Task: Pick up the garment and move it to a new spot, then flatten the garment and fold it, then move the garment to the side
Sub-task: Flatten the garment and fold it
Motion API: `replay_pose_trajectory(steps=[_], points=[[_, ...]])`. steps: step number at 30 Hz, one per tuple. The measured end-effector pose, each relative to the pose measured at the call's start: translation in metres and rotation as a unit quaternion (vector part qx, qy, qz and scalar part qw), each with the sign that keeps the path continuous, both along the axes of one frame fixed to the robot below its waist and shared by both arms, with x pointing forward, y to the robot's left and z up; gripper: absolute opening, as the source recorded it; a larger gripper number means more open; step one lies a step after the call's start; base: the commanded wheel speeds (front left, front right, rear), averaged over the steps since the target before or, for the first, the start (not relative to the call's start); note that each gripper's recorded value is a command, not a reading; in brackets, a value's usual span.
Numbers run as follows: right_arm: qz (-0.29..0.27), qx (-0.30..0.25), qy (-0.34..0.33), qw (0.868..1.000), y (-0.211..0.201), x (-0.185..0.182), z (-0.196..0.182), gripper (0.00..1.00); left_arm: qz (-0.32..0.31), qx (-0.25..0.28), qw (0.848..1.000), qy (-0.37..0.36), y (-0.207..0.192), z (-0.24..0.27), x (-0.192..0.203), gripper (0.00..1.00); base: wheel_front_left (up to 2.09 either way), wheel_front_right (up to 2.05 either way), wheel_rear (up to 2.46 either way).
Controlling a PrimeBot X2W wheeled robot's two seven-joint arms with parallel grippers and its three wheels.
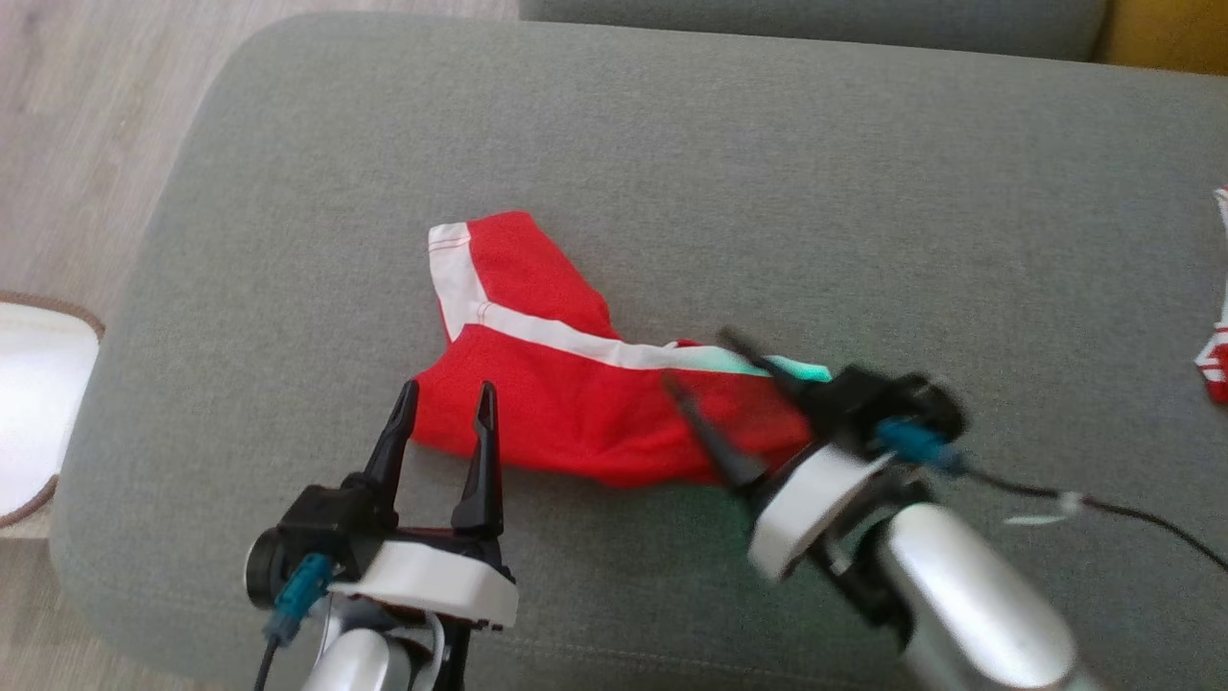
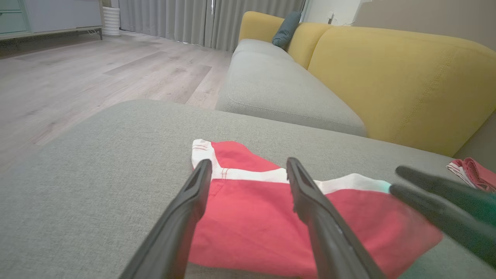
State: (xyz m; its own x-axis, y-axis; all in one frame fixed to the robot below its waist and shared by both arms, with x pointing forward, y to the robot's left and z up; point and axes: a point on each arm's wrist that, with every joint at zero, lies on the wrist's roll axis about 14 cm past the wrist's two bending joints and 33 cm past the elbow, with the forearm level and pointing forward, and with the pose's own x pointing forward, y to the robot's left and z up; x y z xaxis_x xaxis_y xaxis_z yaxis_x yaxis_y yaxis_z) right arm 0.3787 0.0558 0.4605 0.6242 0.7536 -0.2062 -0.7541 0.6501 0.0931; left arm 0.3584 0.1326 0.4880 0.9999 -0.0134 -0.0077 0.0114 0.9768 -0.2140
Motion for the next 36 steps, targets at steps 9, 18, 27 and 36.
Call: replay_pose_trajectory(steps=[9, 18, 27, 36], points=[[-0.13, -0.057, -0.003, 0.99, -0.086, 0.041, -0.004, 1.0, -0.011, 0.001, 1.0, -0.002, -0.006, 0.001, 0.002, 1.0, 0.0, 0.0, 0.0], [-0.144, -0.119, 0.112, 0.976, -0.117, 0.023, -0.065, 1.0, -0.006, 0.002, 1.0, 0.004, -0.002, -0.003, 0.001, 1.0, 0.0, 0.0, 0.0], [-0.125, -0.107, 0.197, 0.967, -0.106, 0.001, -0.089, 0.43, -0.007, 0.006, 1.0, 0.008, -0.003, -0.006, 0.002, 1.0, 0.0, 0.0, 0.0], [-0.119, -0.08, 0.204, 0.968, -0.1, -0.003, -0.086, 0.0, -0.012, 0.005, 1.0, 0.007, -0.006, -0.006, 0.004, 1.0, 0.0, 0.0, 0.0]])
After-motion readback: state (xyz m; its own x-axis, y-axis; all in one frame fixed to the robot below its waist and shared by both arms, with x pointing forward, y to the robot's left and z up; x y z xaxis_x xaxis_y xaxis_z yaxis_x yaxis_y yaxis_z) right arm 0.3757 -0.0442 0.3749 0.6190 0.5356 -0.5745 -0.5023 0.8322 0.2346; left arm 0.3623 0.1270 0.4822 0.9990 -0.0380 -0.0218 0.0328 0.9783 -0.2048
